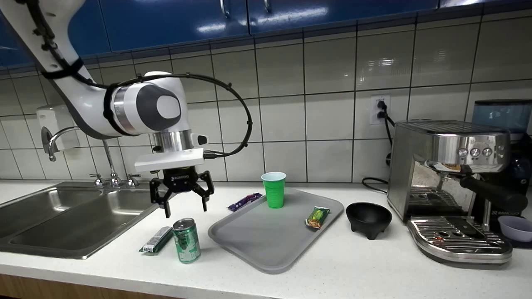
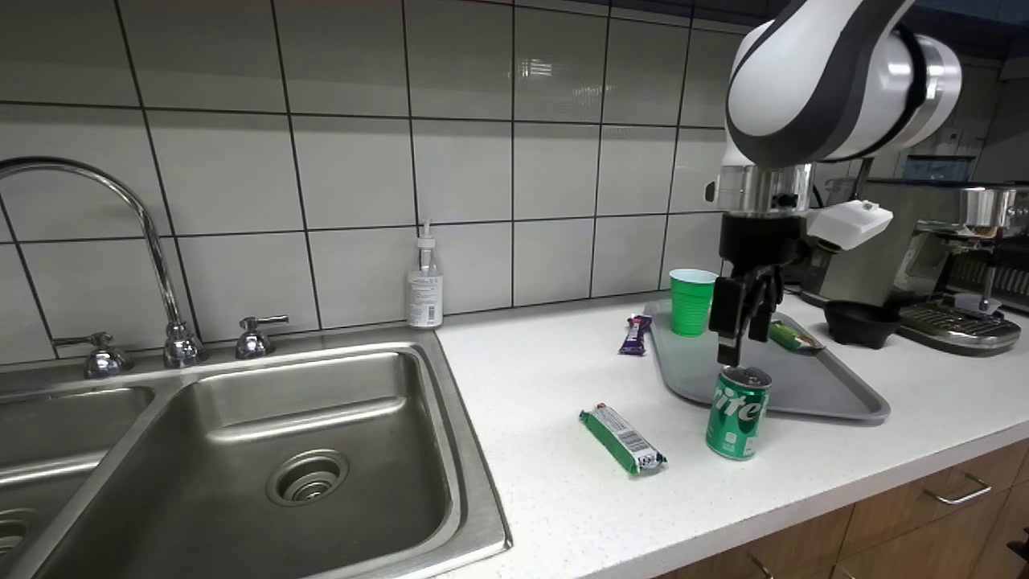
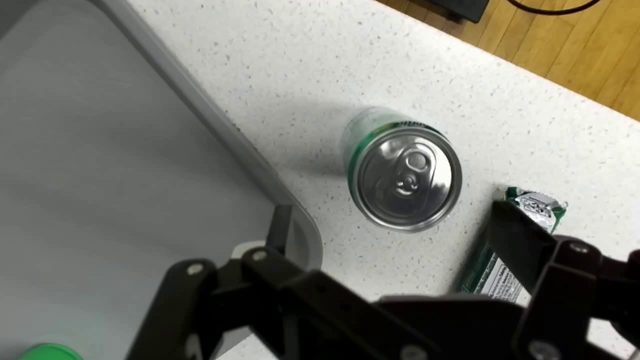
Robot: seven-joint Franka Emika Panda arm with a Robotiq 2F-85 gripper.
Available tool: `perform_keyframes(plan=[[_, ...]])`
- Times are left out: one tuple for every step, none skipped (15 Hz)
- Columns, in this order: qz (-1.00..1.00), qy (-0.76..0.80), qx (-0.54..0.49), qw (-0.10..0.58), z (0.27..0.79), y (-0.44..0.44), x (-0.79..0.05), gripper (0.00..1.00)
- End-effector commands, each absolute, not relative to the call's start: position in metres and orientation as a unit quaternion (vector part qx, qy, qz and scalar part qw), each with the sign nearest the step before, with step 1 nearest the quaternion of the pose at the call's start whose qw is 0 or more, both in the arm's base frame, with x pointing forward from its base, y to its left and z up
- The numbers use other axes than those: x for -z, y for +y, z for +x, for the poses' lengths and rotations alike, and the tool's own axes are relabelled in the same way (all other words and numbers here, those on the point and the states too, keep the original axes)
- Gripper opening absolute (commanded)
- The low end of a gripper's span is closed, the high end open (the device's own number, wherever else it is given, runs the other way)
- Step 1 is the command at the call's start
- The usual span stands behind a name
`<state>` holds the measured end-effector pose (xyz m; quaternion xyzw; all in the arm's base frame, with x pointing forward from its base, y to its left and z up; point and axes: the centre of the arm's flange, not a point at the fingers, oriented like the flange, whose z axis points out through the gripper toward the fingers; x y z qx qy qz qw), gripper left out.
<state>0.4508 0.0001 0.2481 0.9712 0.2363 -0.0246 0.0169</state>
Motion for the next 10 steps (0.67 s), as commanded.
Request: perform_keyframes(plan=[[0.974, 0.222, 0.014, 0.031, 0.433, 0.006, -0.245, 1.0], [0.975, 0.22, 0.014, 0.03, 0.432, 0.005, -0.243, 1.0], [0.976, 0.217, 0.012, 0.031, 0.431, 0.005, -0.24, 1.0], [0.976, 0.215, 0.009, 0.031, 0.43, 0.005, -0.238, 1.0], [0.976, 0.214, 0.006, 0.034, 0.43, 0.005, -0.234, 1.0], [0.977, 0.212, 0.003, 0.034, 0.43, 0.005, -0.231, 1.0], [0.977, 0.212, -0.003, 0.036, 0.43, 0.005, -0.227, 1.0], [0.977, 0.211, -0.008, 0.037, 0.43, 0.005, -0.224, 1.0], [0.977, 0.211, -0.011, 0.037, 0.429, 0.005, -0.222, 1.0], [0.977, 0.211, -0.013, 0.038, 0.429, 0.006, -0.219, 1.0]])
